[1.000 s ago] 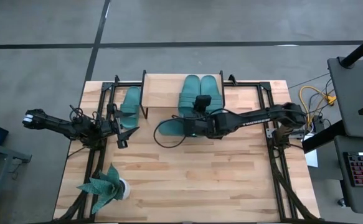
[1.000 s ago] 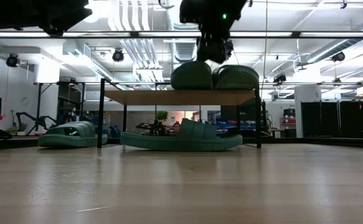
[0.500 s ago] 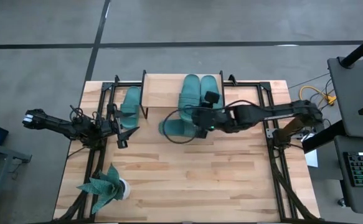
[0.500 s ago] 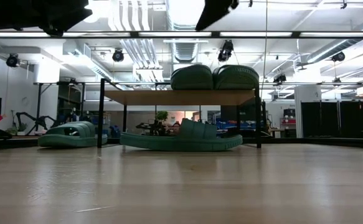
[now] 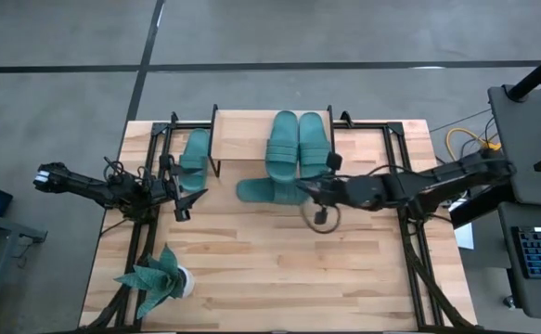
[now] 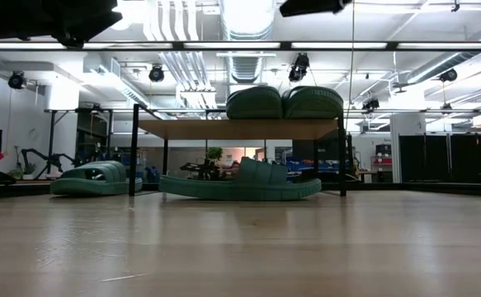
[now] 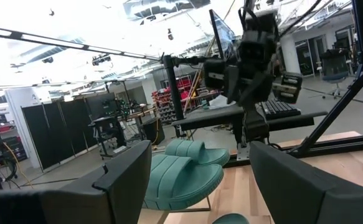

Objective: Pick and place slides into the shelf
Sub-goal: Put the right green slide on the shelf

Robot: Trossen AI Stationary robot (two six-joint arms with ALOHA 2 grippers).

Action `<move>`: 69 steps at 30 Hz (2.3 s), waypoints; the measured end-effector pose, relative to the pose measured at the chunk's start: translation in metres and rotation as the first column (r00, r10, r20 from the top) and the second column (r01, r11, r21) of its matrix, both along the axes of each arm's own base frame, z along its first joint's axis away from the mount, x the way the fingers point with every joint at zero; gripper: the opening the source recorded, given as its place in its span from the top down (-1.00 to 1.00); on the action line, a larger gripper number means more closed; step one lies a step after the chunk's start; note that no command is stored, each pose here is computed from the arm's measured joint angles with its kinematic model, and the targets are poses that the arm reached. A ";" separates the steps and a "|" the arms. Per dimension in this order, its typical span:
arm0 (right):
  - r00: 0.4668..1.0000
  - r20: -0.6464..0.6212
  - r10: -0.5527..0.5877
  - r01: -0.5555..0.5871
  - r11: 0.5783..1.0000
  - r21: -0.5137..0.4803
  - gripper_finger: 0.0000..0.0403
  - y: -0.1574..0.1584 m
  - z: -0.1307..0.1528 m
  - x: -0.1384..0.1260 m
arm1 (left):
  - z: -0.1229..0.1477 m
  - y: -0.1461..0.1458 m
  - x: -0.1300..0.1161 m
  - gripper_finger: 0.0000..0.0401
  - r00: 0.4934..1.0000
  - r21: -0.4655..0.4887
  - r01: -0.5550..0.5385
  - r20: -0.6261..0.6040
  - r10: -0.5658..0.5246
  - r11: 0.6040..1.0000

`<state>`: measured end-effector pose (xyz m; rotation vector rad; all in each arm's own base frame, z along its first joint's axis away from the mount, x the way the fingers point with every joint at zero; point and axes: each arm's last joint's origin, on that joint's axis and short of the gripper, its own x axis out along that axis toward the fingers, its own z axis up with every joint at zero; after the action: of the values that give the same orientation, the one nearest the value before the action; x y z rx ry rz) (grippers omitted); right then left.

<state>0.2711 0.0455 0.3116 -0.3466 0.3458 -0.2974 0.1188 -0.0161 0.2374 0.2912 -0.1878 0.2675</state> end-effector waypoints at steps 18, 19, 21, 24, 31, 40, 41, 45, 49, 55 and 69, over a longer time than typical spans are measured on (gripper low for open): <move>0.964 0.174 0.202 -0.163 0.963 -0.214 0.62 -0.005 -0.059 -0.039 | -0.004 -0.002 0.007 -0.27 0.998 0.086 -0.013 -0.056 0.018 0.996; 0.963 0.179 0.201 -0.162 0.963 -0.214 0.63 -0.005 -0.057 -0.039 | -0.004 -0.002 0.007 -0.27 0.998 0.106 -0.016 -0.065 0.023 0.994; 0.963 0.178 0.201 -0.162 0.964 -0.213 0.64 -0.005 -0.057 -0.039 | -0.004 -0.002 0.008 -0.27 0.997 0.136 -0.016 -0.075 0.026 0.991; 0.963 0.179 0.201 -0.161 0.964 -0.212 0.66 -0.005 -0.057 -0.038 | -0.005 -0.004 0.012 -0.27 0.996 0.186 -0.007 -0.081 0.023 0.983; 0.963 0.178 0.200 -0.161 0.964 -0.211 0.64 -0.005 -0.057 -0.038 | -0.011 -0.010 0.030 -0.27 0.988 0.307 0.056 -0.151 -0.010 0.950; 0.964 0.175 0.199 -0.162 0.965 -0.205 0.64 -0.005 -0.057 -0.038 | -0.015 -0.017 0.059 -0.27 0.972 0.394 0.080 -0.236 0.017 0.916; 0.964 0.177 0.198 -0.162 0.966 -0.201 0.65 -0.005 -0.057 -0.038 | -0.014 -0.018 0.061 -0.27 0.971 0.394 0.079 -0.239 0.019 0.916; 0.964 0.177 0.198 -0.162 0.967 -0.198 0.66 -0.005 -0.058 -0.038 | -0.017 -0.020 0.073 -0.27 0.958 0.404 0.096 -0.285 0.025 0.910; 0.964 0.179 0.197 -0.161 0.968 -0.194 0.64 -0.005 -0.058 -0.038 | -0.025 -0.023 0.084 -0.27 0.919 0.453 0.143 -0.391 0.052 0.880; 0.964 0.178 0.196 -0.161 0.968 -0.194 0.61 -0.005 -0.058 -0.038 | -0.028 -0.027 0.102 -0.27 0.860 0.430 0.202 -0.508 0.051 0.880; 0.969 0.155 0.194 -0.165 0.969 -0.183 0.65 -0.005 -0.061 -0.038 | -0.029 -0.023 0.134 -0.27 0.822 0.161 0.118 -0.569 -0.005 0.980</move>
<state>0.2326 0.0405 0.2510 -0.5124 0.1171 -0.1765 0.2531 -0.0389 0.2083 0.5424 0.3738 0.0873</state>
